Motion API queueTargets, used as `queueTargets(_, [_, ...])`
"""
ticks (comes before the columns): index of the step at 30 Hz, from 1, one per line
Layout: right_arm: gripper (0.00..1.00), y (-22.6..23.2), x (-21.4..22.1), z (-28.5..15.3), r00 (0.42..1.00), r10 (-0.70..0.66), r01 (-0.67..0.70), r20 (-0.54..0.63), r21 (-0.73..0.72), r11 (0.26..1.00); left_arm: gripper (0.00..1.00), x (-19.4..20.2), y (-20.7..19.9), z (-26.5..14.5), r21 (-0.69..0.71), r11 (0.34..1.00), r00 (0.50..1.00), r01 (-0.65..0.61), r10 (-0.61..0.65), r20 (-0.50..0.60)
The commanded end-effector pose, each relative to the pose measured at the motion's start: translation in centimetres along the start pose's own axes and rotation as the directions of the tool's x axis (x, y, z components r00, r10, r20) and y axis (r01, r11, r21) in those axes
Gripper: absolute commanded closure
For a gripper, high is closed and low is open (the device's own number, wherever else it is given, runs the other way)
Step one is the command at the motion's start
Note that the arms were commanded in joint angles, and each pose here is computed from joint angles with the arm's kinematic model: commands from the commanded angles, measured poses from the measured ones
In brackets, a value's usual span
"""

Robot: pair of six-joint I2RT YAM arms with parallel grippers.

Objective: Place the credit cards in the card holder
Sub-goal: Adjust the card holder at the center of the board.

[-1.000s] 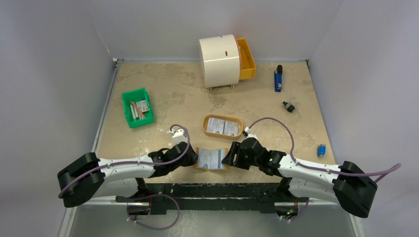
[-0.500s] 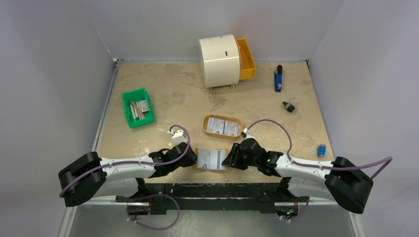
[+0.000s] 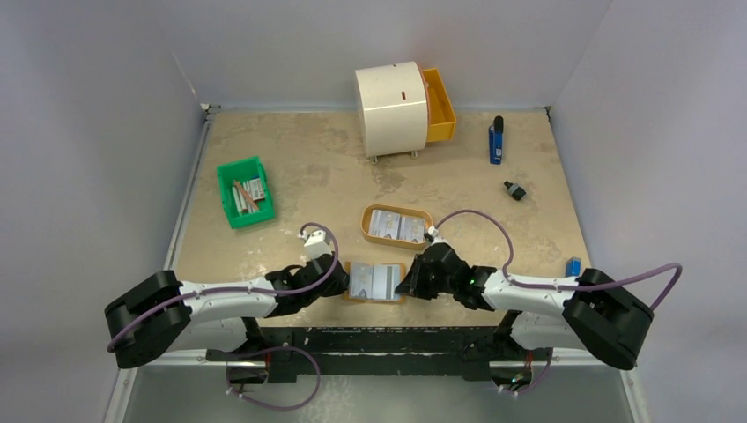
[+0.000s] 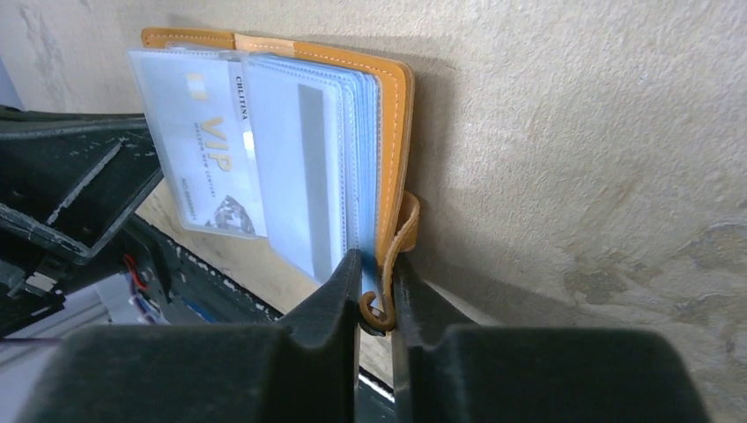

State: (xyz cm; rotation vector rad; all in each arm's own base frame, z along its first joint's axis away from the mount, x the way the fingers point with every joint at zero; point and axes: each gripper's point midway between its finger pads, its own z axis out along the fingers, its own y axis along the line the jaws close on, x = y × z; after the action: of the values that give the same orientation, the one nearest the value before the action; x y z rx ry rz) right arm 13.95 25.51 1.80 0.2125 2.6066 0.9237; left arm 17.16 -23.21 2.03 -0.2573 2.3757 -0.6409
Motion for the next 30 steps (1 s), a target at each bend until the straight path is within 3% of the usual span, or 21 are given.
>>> queueTargets(1, [0.9, 3.6, -1.8, -0.8, 0.996, -0.067, 0.072, 0.054, -0.087, 0.994, 1.0, -0.2, -0.4, -0.3, -0.007, 1.0, 1.0, -0.027, 0.027, -0.007])
queueTargets(2, [0.94, 3.8, -2.3, -1.1, 0.994, -0.075, 0.081, 0.073, -0.079, 0.994, 0.95, -0.4, 0.1, -0.6, -0.034, 0.999, 0.999, -0.037, 0.037, -0.007])
queueTargets(6, [1.0, 4.4, -3.4, -2.3, 0.988, -0.122, 0.126, 0.096, -0.041, 0.991, 0.56, -2.2, 0.0, -2.2, -0.057, 0.997, 0.998, -0.045, 0.047, 0.037])
queueTargets(9, [1.0, 4.6, -3.9, -2.6, 0.984, -0.146, 0.148, 0.099, -0.017, 0.989, 0.42, -3.5, -0.4, -3.7, -0.059, 0.997, 0.997, -0.047, 0.051, 0.059])
queueTargets(14, [1.0, 4.7, -3.9, -2.4, 0.984, -0.158, 0.158, 0.082, 0.003, 0.987, 0.38, -5.8, -2.4, -6.2, -0.002, 0.999, 0.994, -0.032, 0.032, 0.101])
queueTargets(18, [1.0, 5.1, -3.7, -2.0, 0.984, -0.162, 0.163, 0.07, -0.011, 0.987, 0.36, -6.7, -5.7, -6.9, 0.12, 0.993, 0.994, -0.009, -0.004, 0.105])
queueTargets(30, [1.0, 3.4, -2.7, -2.3, 0.986, -0.163, 0.162, 0.04, 0.019, 0.987, 0.27, -3.8, -9.6, -2.6, 0.215, 0.97, 0.993, -0.113, 0.115, 0.005])
